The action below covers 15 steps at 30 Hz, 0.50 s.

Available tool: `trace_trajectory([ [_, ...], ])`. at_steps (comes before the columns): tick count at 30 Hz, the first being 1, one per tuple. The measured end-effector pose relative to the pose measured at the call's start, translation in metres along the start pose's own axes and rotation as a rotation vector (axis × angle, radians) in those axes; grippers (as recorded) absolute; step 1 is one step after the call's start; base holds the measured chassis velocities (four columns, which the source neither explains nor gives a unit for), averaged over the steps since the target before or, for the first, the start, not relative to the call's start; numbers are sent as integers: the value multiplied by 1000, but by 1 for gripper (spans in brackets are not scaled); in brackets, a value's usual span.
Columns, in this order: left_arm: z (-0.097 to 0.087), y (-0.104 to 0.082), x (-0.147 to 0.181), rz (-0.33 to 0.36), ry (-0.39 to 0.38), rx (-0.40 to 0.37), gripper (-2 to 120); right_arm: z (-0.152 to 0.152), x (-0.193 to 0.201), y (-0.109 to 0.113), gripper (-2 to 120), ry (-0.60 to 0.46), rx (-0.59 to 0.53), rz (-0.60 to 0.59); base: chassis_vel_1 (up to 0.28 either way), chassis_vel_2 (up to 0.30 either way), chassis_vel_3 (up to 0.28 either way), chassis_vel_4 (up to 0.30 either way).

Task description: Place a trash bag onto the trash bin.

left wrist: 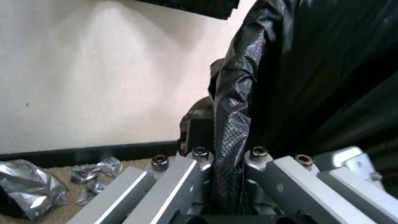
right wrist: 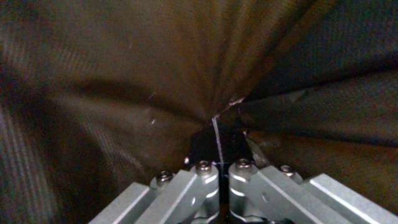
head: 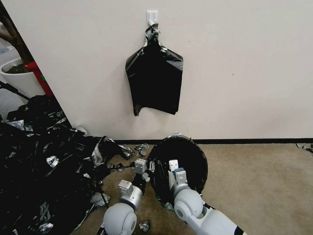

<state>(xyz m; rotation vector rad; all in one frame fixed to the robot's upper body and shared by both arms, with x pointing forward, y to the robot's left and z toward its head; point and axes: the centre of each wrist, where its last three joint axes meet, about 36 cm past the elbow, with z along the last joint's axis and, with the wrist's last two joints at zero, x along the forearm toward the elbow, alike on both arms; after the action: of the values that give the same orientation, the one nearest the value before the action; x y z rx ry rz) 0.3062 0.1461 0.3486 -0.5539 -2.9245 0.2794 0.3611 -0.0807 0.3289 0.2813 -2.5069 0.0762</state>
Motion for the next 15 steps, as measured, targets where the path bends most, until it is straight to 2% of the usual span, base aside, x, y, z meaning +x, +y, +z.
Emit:
trace_trajectory([
  [2,0,1,0,-1,0,-1,2,1,-3,-3,0,6,22,22,0,0,0,0],
  [5,-1,2,0,-4,-2,-2,2,1,-5,-15,0,-48,109,88,0,0,0,0],
  [8,0,2,-1,-5,-1,-1,2,-3,1,-17,0,-91,121,88,0,0,0,0],
  [12,2,4,-4,-23,6,-1,2,-6,21,-17,0,-189,93,24,0,0,0,0],
  [14,2,6,-7,-58,34,1,2,-3,42,-15,7,-222,72,-50,0,0,0,0],
  [15,2,6,-7,-58,34,1,2,-3,42,-15,7,-222,72,-50,0,0,0,0],
])
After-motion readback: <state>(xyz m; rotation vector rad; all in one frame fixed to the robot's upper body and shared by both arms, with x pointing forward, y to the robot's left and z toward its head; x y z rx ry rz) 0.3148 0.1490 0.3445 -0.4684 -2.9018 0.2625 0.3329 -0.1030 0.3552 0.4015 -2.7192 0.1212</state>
